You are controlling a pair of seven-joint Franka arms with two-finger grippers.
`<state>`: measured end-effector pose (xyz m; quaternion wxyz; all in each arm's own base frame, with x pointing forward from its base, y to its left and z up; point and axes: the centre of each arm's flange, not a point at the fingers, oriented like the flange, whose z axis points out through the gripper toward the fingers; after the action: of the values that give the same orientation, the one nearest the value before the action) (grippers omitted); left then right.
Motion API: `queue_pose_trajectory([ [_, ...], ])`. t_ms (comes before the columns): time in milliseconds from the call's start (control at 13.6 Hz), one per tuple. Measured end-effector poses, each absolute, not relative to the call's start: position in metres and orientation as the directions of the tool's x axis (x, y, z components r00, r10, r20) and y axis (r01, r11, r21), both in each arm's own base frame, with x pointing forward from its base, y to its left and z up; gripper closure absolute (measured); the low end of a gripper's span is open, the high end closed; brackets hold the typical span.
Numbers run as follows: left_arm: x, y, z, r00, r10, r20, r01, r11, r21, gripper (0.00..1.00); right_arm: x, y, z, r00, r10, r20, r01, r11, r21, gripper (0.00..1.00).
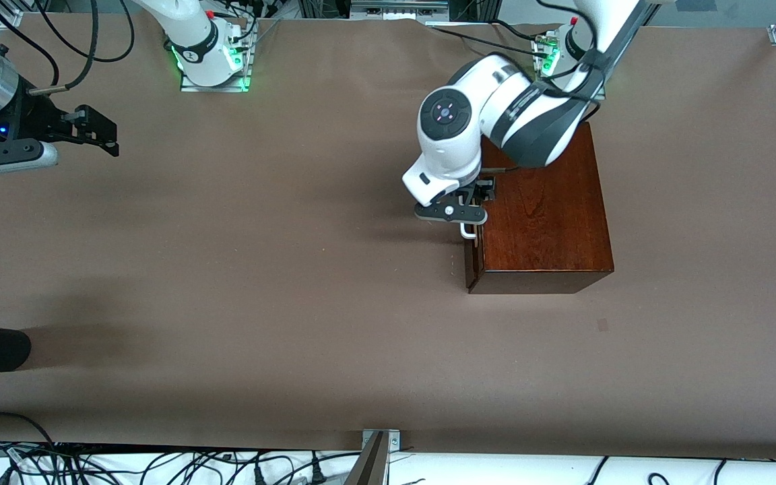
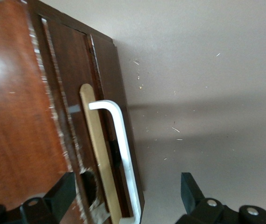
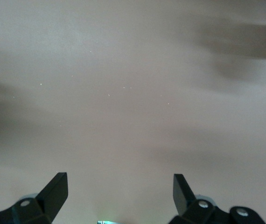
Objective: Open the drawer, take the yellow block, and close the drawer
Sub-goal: 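Pull the drawer open by its handle with the left gripper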
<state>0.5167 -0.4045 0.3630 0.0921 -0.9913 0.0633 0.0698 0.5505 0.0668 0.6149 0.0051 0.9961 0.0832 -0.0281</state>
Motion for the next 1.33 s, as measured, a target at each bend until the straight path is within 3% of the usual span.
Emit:
queue_pose_trajectory([
  [1325, 0.466, -0.447, 0.274, 0.988, -0.026, -0.152, -0.076, -0.94, -0.334, 0.0, 0.55, 0.067, 0.615, 0.985, 0.165, -0.057, 0.166, -0.986, 0.005, 0.0],
])
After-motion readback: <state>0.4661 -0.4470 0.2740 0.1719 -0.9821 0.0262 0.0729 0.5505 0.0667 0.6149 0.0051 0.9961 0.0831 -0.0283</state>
